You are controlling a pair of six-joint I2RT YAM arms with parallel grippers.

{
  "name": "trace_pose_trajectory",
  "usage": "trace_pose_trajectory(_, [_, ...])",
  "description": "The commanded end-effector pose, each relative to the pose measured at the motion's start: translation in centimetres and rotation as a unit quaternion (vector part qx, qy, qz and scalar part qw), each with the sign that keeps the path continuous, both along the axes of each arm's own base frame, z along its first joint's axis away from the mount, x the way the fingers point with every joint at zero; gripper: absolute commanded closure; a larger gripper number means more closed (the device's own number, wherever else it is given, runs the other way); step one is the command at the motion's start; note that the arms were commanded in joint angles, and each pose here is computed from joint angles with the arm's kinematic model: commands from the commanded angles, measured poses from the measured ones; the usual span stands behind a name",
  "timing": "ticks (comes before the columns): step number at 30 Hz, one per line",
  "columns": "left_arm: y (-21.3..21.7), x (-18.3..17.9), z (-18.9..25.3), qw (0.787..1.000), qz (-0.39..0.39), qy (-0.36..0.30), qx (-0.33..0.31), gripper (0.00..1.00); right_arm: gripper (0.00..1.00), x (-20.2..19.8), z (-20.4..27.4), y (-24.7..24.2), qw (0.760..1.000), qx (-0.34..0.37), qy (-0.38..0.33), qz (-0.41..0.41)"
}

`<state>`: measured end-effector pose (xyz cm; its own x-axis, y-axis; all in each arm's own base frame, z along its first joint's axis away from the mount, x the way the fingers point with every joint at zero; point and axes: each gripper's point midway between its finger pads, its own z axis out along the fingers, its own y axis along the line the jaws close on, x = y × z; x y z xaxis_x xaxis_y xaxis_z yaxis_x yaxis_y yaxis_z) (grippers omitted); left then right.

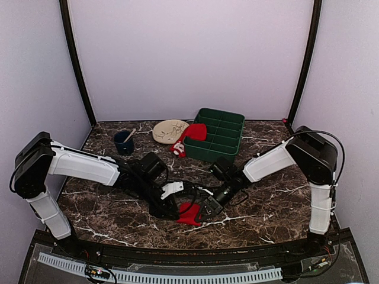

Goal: Roll the socks
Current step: Roll the sock at the center of the board.

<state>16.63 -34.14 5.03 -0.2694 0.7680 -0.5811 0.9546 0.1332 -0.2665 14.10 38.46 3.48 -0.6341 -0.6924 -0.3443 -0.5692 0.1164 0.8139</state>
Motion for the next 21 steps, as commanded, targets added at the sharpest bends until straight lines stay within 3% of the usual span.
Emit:
trace_pose_trajectory(1, [-1.3, 0.4, 0.7, 0.999, -0.024, -0.033, -0.006, 0.59, 0.95, 0.1, 0.0, 0.0, 1.0, 0.005, 0.021, 0.0])
trace_pose_trajectory(21, [-2.1, -1.6, -1.0, 0.997, -0.07, -0.009, 0.024, 0.59, 0.95, -0.2, -0.1, -0.3, 0.999, 0.001, 0.044, -0.001])
